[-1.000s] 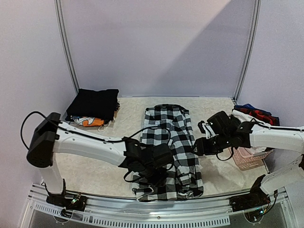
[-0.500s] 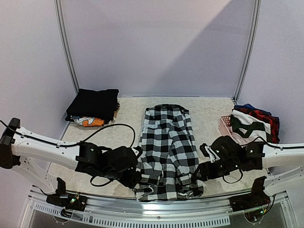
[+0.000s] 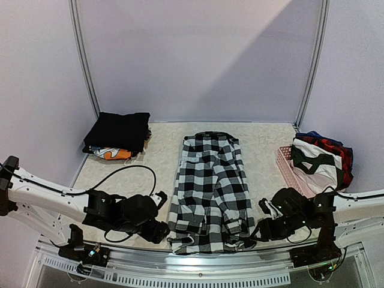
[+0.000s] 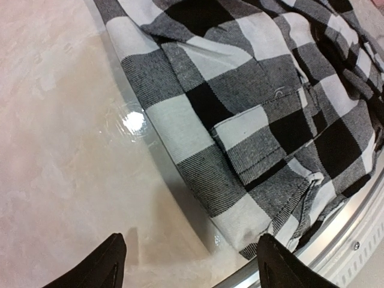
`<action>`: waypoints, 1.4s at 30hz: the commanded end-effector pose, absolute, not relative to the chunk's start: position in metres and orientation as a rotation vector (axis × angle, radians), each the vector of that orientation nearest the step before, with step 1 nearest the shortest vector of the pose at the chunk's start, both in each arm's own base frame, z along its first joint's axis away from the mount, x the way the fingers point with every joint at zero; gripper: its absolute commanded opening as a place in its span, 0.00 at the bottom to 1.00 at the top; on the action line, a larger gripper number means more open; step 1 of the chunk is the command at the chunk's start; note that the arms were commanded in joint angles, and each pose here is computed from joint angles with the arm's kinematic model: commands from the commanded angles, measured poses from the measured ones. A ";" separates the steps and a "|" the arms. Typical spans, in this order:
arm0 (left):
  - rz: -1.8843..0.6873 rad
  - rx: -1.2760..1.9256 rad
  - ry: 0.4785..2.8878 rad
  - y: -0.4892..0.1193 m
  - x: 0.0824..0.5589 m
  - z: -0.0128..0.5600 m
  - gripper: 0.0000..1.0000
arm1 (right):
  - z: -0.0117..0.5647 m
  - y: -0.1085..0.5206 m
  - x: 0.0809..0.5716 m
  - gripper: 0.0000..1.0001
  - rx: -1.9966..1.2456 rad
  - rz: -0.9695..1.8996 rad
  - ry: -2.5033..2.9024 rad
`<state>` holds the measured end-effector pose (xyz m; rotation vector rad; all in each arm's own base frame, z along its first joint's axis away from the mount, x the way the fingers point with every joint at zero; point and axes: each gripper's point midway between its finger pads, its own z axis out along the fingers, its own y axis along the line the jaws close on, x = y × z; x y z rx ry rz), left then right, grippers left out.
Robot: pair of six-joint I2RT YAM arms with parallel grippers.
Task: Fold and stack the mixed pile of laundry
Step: Pick up the rectangle-folded shirt from the center of the board.
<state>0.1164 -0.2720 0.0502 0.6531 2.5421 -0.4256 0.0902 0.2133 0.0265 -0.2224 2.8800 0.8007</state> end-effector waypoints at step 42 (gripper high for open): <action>-0.898 0.669 2.667 -0.335 0.070 0.033 0.00 | 0.020 0.225 0.083 0.00 -0.239 0.894 2.880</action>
